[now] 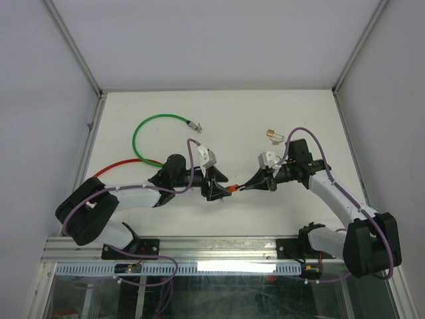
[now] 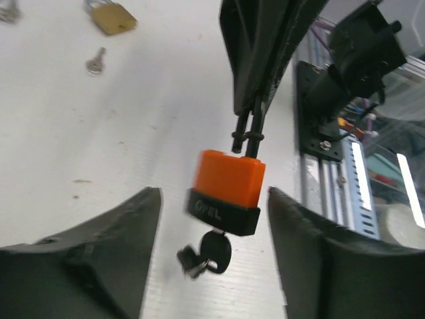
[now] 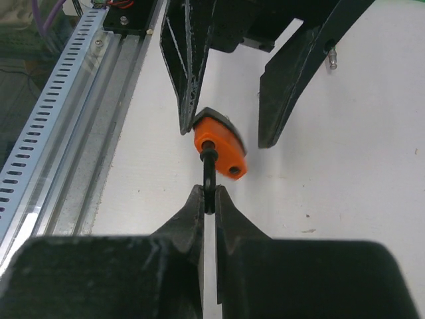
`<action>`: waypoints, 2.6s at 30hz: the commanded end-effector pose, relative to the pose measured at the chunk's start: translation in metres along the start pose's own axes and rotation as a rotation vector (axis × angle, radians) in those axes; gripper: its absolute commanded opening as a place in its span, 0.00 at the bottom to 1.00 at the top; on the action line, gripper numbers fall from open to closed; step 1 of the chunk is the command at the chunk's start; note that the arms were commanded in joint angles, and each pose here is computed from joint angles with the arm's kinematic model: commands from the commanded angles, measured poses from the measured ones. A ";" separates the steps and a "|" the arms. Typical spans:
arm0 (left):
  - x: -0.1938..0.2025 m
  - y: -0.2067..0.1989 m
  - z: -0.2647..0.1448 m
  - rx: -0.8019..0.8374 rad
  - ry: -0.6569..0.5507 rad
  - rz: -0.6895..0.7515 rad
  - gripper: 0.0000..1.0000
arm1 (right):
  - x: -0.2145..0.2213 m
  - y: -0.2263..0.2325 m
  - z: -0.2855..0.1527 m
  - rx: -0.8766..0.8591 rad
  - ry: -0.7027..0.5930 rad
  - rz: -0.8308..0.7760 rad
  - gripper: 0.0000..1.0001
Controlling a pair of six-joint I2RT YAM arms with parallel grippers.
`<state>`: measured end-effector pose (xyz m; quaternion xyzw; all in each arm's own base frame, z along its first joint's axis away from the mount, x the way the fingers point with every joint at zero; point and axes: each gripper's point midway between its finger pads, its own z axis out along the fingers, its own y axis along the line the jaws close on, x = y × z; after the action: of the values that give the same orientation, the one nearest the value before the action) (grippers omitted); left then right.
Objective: Lock with the key
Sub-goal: Pick up the lock from the center of the board, then lock the lock.
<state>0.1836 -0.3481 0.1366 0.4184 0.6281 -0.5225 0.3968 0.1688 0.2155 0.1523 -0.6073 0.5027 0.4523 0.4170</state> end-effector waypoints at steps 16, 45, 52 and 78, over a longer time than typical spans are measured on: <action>-0.065 -0.029 -0.071 -0.129 -0.490 0.301 0.90 | -0.051 -0.021 -0.017 0.032 -0.122 0.209 0.00; -0.032 -0.017 0.000 -0.018 -0.268 0.345 0.45 | -0.046 -0.019 -0.015 0.024 -0.131 0.207 0.00; -0.028 -0.019 0.002 0.004 -0.257 0.337 0.37 | -0.044 -0.019 -0.015 0.024 -0.130 0.204 0.00; 0.009 0.008 0.013 -0.013 -0.165 0.365 0.00 | 0.022 0.004 0.031 -0.115 0.081 0.125 0.00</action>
<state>0.1767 -0.3503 0.0952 0.4709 0.5672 -0.4771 0.4784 0.1752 0.2251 0.1286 -0.5881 0.5601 0.4672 0.3496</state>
